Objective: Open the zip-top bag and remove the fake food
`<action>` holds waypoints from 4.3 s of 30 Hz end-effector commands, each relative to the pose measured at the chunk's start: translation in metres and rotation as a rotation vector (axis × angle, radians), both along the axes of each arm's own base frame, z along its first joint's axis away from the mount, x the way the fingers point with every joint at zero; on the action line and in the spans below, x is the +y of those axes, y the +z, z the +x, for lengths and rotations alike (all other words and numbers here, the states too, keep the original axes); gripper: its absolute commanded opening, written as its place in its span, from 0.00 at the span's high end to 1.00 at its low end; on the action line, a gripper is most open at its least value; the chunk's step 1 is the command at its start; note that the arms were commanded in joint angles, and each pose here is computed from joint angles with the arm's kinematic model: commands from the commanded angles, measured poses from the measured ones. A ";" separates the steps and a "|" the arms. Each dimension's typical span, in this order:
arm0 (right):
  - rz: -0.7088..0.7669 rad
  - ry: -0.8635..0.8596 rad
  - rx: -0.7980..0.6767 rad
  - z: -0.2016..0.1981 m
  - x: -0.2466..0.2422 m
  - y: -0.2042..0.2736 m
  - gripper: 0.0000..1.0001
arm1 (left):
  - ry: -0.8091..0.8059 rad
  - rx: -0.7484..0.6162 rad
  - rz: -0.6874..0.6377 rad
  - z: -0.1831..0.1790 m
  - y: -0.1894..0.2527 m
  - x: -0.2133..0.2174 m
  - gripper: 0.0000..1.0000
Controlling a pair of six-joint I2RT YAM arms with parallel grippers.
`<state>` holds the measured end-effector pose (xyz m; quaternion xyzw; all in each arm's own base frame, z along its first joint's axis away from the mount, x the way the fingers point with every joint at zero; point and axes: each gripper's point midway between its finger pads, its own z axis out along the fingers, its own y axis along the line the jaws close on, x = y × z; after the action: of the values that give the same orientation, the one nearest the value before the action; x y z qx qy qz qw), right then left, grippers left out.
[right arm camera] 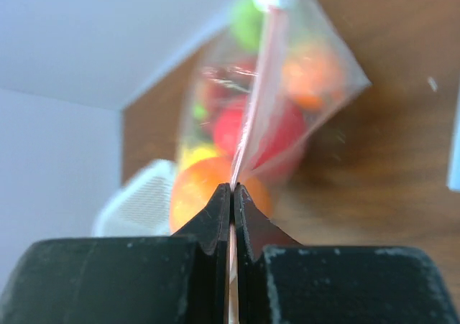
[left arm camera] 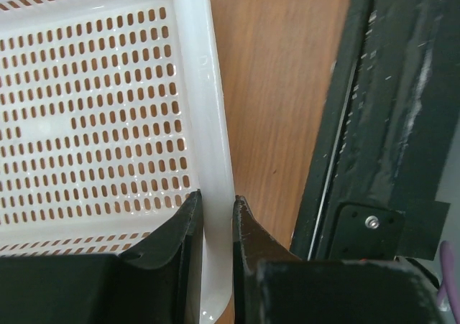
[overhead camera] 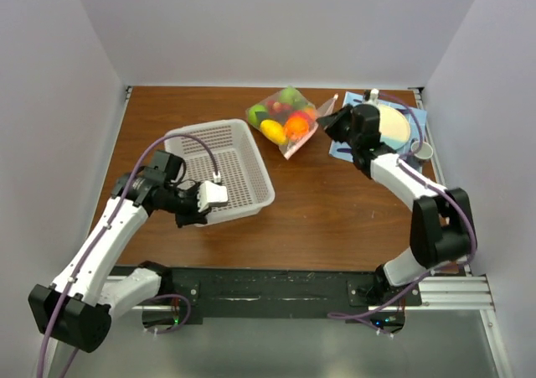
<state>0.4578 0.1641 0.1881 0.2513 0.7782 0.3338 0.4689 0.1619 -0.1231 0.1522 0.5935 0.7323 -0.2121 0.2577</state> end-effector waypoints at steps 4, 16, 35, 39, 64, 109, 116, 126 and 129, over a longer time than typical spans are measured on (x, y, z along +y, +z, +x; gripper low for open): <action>-0.088 -0.011 -0.230 -0.012 -0.017 0.142 1.00 | -0.261 0.090 -0.118 -0.042 0.025 -0.058 0.97; -0.108 -0.024 -0.422 -0.032 -0.028 0.266 1.00 | -0.242 0.070 -0.084 -0.037 0.014 -0.088 0.79; 0.036 0.131 -0.504 -0.074 0.006 0.332 1.00 | 0.043 -0.237 -0.286 0.029 0.137 -0.107 0.30; 0.025 0.181 -0.551 -0.089 0.032 0.361 1.00 | 0.239 -0.548 -0.348 0.057 0.208 -0.066 0.16; 0.078 0.636 -0.389 -0.202 0.372 0.262 1.00 | 0.607 -0.978 -0.572 -0.033 0.305 0.080 0.00; 0.052 0.391 -0.161 -0.215 0.359 0.199 1.00 | 0.846 -1.080 -0.340 0.051 0.199 0.084 0.06; 0.074 0.410 -0.136 -0.223 0.352 0.191 1.00 | 0.823 -1.101 -0.298 0.053 0.189 0.084 0.54; 0.105 0.429 -0.154 -0.228 0.349 0.206 1.00 | 0.787 -1.013 -0.350 0.050 0.190 0.070 0.58; 0.101 0.430 -0.157 -0.228 0.350 0.205 1.00 | 0.787 -0.968 -0.401 0.044 0.204 0.067 0.18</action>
<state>0.2337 0.5218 0.3278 0.0441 0.8077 0.4153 0.4161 0.2150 -0.0506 0.3244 0.2725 0.6511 0.1067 0.7003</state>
